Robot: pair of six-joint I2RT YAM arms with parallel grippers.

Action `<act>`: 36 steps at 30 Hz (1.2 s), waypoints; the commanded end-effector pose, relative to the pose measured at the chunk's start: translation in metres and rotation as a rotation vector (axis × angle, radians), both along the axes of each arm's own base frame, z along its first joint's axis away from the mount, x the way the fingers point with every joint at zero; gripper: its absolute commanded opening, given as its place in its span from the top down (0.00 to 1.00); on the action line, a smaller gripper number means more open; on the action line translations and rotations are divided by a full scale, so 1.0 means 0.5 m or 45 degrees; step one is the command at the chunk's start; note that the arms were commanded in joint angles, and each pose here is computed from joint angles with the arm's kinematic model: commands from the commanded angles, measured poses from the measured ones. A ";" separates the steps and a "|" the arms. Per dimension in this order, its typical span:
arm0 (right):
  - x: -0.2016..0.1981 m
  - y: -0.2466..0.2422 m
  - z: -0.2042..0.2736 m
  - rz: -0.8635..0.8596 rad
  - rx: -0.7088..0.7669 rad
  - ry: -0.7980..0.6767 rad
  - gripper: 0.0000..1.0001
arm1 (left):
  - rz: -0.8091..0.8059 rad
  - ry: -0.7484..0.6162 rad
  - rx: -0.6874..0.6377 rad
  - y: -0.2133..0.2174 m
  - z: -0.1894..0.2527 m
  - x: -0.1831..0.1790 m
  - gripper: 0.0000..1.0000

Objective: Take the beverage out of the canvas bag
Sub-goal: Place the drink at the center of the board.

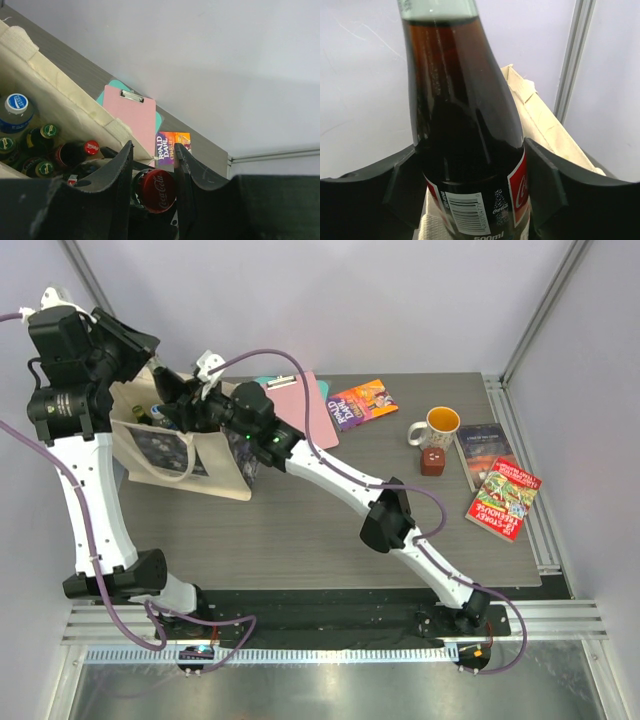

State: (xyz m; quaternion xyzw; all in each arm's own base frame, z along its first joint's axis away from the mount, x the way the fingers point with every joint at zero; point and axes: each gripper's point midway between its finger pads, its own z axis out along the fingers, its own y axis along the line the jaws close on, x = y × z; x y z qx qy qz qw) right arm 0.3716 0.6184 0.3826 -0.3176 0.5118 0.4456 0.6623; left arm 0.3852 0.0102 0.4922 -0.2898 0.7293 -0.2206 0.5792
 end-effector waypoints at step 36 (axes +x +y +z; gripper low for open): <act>-0.052 -0.156 0.325 0.170 0.490 -0.243 0.98 | 0.065 -0.255 0.212 0.005 0.129 -0.114 0.14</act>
